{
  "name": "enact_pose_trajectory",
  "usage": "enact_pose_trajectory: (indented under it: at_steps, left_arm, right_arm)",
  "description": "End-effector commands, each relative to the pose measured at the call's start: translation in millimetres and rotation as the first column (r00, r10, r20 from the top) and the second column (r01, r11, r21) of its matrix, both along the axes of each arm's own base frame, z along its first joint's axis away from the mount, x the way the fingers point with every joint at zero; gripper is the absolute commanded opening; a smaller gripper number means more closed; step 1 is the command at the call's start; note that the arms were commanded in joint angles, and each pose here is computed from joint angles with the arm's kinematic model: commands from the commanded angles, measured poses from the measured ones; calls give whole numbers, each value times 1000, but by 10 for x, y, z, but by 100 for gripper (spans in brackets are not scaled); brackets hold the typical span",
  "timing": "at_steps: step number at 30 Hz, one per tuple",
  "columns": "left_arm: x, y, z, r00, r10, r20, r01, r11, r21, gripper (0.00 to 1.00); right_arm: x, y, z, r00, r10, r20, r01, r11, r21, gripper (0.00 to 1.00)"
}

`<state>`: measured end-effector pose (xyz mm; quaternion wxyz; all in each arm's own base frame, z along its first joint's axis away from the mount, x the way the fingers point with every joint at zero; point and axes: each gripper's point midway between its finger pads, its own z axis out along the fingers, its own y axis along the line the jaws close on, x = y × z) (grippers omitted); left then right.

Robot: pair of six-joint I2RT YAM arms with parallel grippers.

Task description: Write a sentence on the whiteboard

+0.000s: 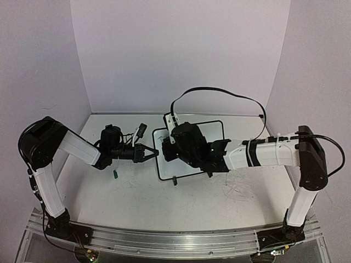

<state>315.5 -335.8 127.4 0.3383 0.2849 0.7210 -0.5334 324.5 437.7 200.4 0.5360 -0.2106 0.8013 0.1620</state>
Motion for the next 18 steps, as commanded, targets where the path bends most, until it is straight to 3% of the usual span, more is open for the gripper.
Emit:
enact_pose_trajectory:
  at_steps: [1, 18]
  left_arm:
    - [-75, -55, 123, 998, -35, 44, 36, 999, -19, 0]
    - [-84, -49, 145, 998, -35, 48, 36, 999, -21, 0]
  right_arm:
    - [47, -8, 100, 999, -30, 11, 29, 999, 14, 0]
    - [5, -63, -2, 999, -32, -18, 32, 1000, 0, 0]
